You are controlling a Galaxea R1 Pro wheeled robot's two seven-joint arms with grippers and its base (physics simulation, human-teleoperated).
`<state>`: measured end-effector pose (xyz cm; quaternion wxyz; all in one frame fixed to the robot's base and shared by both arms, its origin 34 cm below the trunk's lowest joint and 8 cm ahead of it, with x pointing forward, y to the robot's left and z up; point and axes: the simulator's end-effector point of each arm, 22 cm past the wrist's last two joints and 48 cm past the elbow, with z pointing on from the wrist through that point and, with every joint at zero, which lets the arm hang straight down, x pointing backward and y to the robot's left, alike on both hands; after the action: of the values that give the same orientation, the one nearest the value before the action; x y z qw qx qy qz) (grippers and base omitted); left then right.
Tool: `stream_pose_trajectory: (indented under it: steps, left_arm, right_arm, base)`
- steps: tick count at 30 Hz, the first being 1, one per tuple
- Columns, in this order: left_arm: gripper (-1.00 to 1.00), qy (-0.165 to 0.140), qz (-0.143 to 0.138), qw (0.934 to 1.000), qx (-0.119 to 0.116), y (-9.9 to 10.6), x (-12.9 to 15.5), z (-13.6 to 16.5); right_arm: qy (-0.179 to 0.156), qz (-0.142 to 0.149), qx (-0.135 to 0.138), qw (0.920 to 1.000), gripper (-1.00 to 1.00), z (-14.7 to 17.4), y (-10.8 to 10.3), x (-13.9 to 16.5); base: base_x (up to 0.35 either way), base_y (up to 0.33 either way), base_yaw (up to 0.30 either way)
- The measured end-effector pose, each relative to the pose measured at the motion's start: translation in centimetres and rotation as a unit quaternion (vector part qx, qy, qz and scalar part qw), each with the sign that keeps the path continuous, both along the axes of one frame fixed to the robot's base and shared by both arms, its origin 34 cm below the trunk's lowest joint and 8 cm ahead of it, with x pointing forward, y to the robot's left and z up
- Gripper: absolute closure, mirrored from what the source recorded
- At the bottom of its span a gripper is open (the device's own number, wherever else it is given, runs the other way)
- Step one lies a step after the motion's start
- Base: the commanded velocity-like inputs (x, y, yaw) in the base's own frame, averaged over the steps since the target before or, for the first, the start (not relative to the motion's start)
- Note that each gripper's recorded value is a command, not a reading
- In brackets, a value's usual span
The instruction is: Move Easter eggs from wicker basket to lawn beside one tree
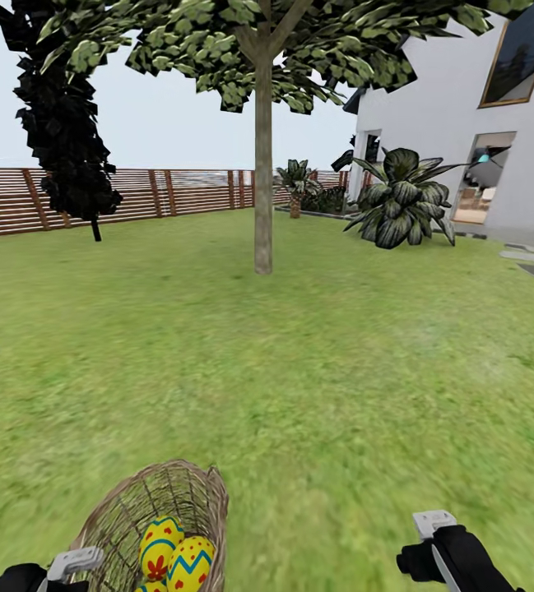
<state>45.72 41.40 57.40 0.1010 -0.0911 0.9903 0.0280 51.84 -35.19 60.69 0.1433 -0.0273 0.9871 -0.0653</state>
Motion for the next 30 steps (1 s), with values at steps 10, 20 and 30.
stream_pose_trajectory:
  steps: [10, 20, 30]
  left_arm:
    - [1.0, -0.001, 0.001, 1.0, -0.003, -0.17, 0.09, 0.02]
    - [1.0, -0.001, -0.001, 1.0, -0.002, -0.31, 0.09, -0.01]
    - [1.0, -0.002, 0.0, 1.0, -0.008, -0.89, 0.16, -0.1]
  right_arm:
    - [0.001, 0.001, 0.005, 1.0, -1.0, -0.12, 0.54, -0.03]
    - [0.013, 0.003, 0.003, 0.9999, -1.0, -0.86, 0.63, -0.83]
    - [0.012, 0.0, 0.004, 0.9999, -1.0, -0.77, 0.53, -0.73]
  base:
    - [0.339, 0.0, 0.0]
    - [0.339, 0.0, 0.0]
    - [0.339, 0.0, 0.0]
